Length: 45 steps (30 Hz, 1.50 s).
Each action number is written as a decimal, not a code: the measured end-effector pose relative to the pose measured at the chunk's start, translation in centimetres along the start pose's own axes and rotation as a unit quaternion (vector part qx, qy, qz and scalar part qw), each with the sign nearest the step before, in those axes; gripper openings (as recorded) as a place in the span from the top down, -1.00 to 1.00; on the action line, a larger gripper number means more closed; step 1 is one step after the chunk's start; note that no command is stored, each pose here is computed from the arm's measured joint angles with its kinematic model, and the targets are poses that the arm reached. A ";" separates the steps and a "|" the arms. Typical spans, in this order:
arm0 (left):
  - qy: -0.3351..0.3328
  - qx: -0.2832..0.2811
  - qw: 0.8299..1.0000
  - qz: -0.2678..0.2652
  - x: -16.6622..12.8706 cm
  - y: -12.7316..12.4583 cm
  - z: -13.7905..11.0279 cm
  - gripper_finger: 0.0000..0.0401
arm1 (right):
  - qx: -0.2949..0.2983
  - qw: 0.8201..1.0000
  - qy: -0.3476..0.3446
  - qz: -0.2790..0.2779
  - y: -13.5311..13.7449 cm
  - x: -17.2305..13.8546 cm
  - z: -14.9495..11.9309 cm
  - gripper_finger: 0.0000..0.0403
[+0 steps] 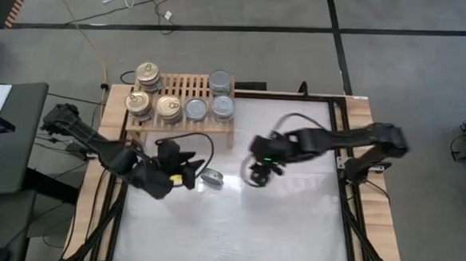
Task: Stack canned seafood by type on shelf
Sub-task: Stack the green tuna can on top of the bottom left green tuna can on the shelf
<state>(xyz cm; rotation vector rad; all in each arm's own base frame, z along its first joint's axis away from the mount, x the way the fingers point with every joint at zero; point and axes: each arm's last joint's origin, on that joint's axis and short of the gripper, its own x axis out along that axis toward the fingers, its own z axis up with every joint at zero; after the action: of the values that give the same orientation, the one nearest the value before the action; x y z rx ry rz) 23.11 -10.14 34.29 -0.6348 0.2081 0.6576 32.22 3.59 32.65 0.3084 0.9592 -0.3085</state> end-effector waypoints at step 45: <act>0.120 0.299 0.946 -0.041 -3.6 6.2 -6.7 -0.01 | 0.028 0.982 -0.185 0.029 4.1 14.4 -2.3 -0.27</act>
<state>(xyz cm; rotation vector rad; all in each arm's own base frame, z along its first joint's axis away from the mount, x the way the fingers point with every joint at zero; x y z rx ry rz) 16.51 -12.28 27.34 -0.1315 0.5803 0.4014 39.88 6.49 19.89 0.3156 0.5742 -0.3261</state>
